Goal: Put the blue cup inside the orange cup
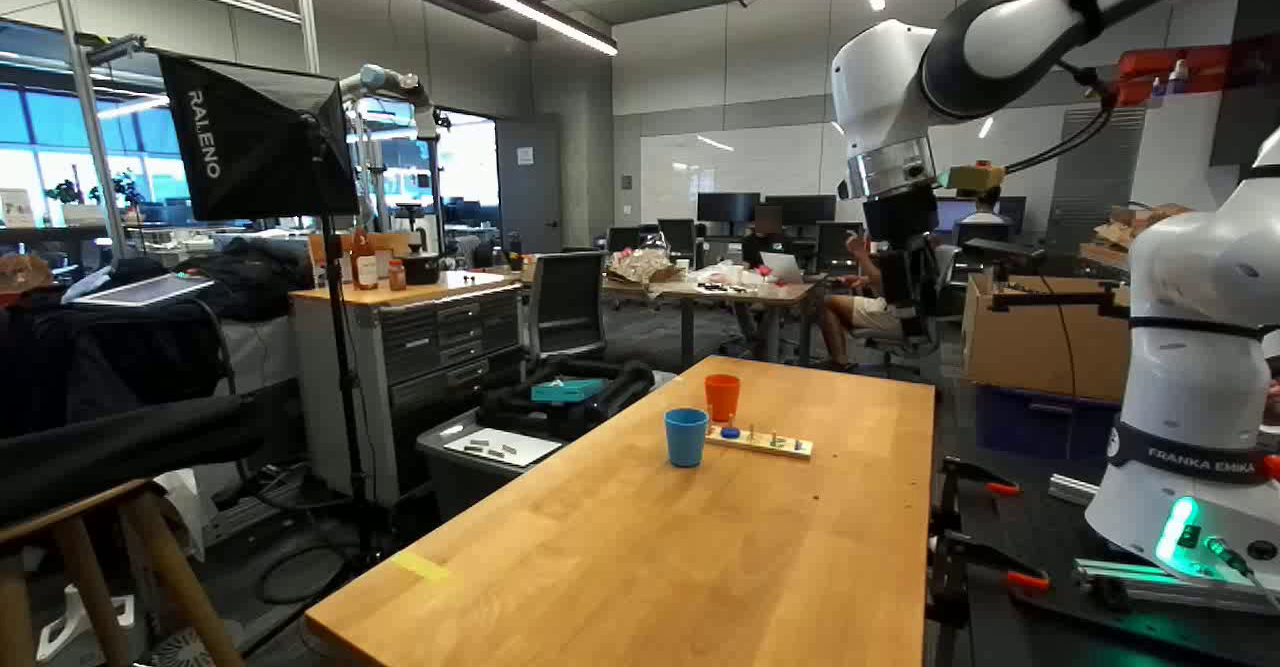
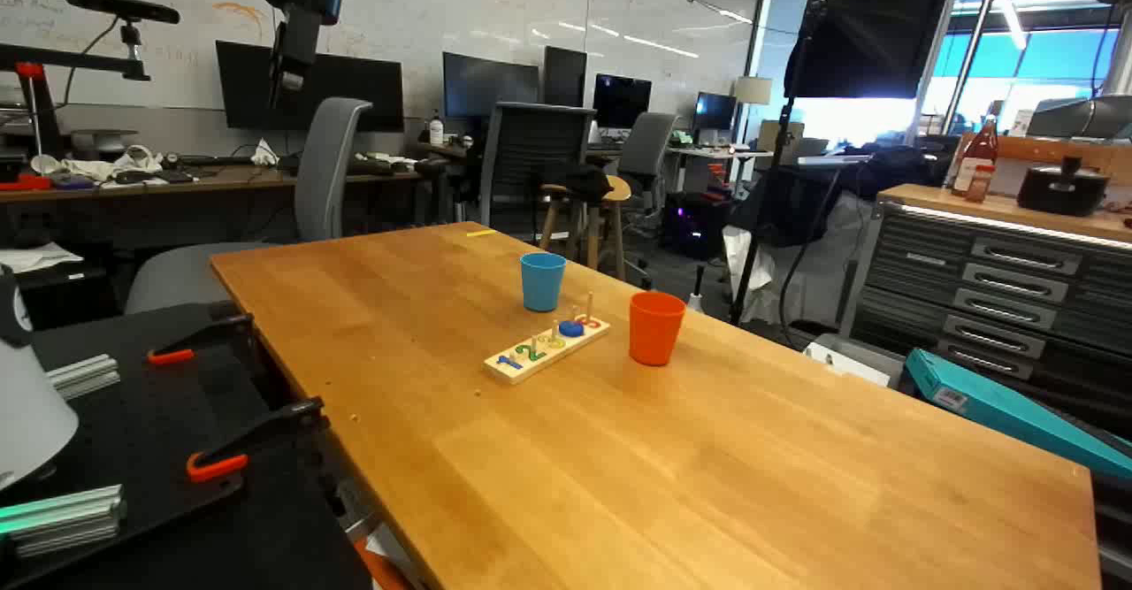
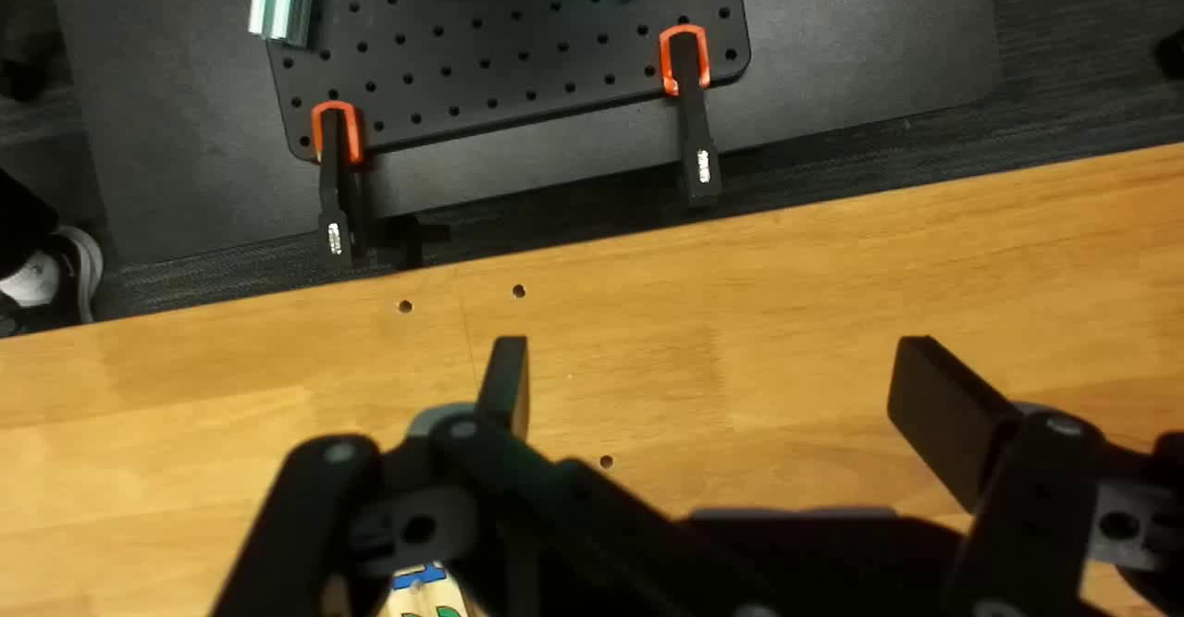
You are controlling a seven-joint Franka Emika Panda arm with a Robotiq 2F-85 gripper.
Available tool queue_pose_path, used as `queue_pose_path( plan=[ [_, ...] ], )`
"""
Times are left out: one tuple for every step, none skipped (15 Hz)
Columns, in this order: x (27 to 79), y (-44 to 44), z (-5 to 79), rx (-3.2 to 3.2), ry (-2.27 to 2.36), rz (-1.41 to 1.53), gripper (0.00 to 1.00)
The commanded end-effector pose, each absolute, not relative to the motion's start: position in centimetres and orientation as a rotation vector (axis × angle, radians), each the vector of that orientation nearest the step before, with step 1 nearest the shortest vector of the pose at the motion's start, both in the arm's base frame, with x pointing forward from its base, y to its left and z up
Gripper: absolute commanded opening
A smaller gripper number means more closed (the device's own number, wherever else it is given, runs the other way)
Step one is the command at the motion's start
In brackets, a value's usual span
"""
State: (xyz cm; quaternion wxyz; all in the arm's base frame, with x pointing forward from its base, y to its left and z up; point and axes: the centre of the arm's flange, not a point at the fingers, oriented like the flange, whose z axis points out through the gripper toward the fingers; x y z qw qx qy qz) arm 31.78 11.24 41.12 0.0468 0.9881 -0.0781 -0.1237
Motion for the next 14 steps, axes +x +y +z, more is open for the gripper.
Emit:
queue_pose_path(
  plan=[
    [31.8, 11.2, 41.1, 3.016, -0.238, -0.375, 1.0],
    [31.8, 11.2, 41.2, 3.016, -0.238, -0.375, 1.0],
    [31.8, 11.2, 41.2, 3.016, -0.238, -0.375, 1.0],
    [31.8, 11.2, 41.2, 3.016, -0.238, -0.375, 1.0],
    [32.3, 11.4, 41.1, 3.032, -0.215, -0.353, 1.0],
    [33.6, 11.9, 41.0, 3.056, -0.207, -0.31, 1.0],
    [34.7, 12.3, 41.0, 3.077, -0.213, -0.254, 1.0],
    [37.1, 13.2, 41.0, 3.124, -0.22, -0.146, 1.0],
    [39.2, 13.9, 41.0, 3.155, -0.227, -0.048, 1.0],
    [41.3, 14.5, 41.0, 3.182, -0.22, 0.05, 1.0],
    [43.2, 15.1, 41.1, 3.198, -0.218, 0.124, 1.0],
    [45.4, 15.6, 40.9, 3.218, -0.223, 0.215, 1.0],
    [47.2, 16.1, 40.6, 3.233, -0.221, 0.274, 1.0],
    [49.1, 16.5, 40.3, 3.244, -0.229, 0.326, 1.0]
  ],
)
